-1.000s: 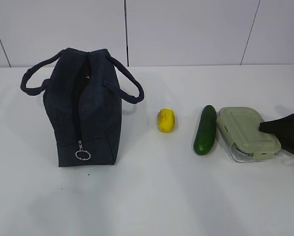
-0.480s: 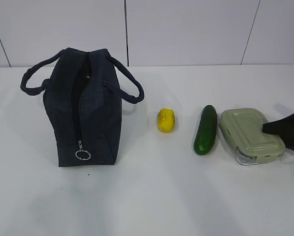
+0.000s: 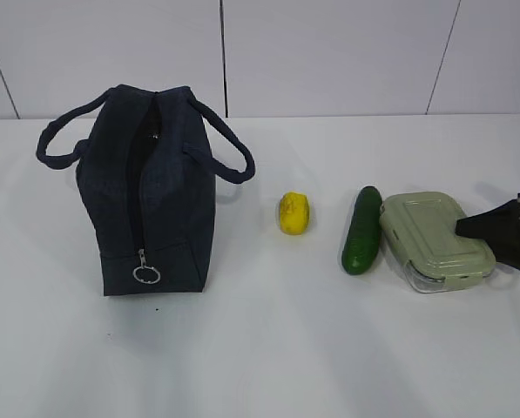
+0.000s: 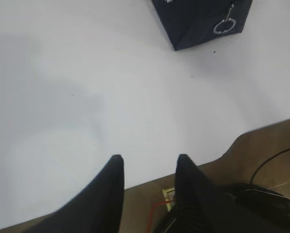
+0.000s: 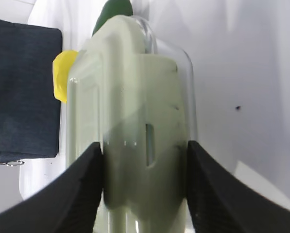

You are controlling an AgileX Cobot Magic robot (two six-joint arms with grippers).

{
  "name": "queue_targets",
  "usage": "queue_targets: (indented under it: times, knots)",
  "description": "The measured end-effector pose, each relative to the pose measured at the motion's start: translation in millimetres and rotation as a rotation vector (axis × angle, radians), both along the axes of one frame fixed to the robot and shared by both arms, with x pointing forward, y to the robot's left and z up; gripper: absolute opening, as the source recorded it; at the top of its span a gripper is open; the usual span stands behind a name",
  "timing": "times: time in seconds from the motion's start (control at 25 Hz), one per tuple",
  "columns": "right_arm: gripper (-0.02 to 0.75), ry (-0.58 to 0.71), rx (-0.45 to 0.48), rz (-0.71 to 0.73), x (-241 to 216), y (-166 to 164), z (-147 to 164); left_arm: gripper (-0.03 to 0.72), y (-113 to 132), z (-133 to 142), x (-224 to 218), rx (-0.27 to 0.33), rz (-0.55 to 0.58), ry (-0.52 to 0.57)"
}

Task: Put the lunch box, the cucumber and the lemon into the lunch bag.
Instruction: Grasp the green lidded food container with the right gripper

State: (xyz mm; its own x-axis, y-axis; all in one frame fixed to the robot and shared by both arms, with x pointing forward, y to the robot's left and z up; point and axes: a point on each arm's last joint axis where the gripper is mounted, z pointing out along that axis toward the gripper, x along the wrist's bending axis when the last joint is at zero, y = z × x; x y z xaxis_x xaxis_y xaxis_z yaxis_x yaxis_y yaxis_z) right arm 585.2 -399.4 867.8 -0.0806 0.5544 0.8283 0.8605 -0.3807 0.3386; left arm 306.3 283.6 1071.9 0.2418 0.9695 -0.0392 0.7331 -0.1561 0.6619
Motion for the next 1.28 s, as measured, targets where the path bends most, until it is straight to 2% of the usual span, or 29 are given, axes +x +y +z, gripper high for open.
queue_targets:
  times: [0.12, 0.28, 0.36, 0.56, 0.76, 0.96, 1.16, 1.28]
  knots:
    - [0.392, 0.001, -0.001, 0.011, 0.8, 3.2, -0.1, 0.242, -5.2, 8.5, 29.5, -0.044, 0.000, 0.042]
    - [0.392, 0.001, -0.001, 0.015, 1.0, 4.4, -0.1, 0.255, -10.9, 9.6, 74.3, -0.071, -0.005, 0.118]
    - [0.392, 0.001, -0.001, 0.017, 1.1, 4.9, -0.1, 0.283, -16.1, 8.2, 97.9, -0.090, -0.038, 0.150]
    - [0.392, 0.001, -0.001, 0.017, 1.1, 4.9, -0.1, 0.395, -32.8, 5.4, 165.2, -0.188, -0.132, 0.208]
    - [0.392, 0.001, -0.002, 0.017, 1.1, 4.9, 0.0, 0.421, -41.2, 3.5, 225.6, -0.233, -0.154, 0.220]
    - [0.392, -0.001, -0.002, 0.017, 1.2, 4.9, 0.6, 0.424, -47.2, 3.0, 265.0, -0.262, -0.181, 0.217]
    - [0.392, 0.000, -0.002, 0.017, 1.1, 4.9, 0.5, 0.426, -54.3, -11.2, 290.1, -0.306, -0.205, 0.257]
    - [0.392, 0.001, -0.003, 0.018, 1.0, 4.9, 0.5, 0.426, -62.6, -25.6, 298.5, -0.298, -0.225, 0.293]
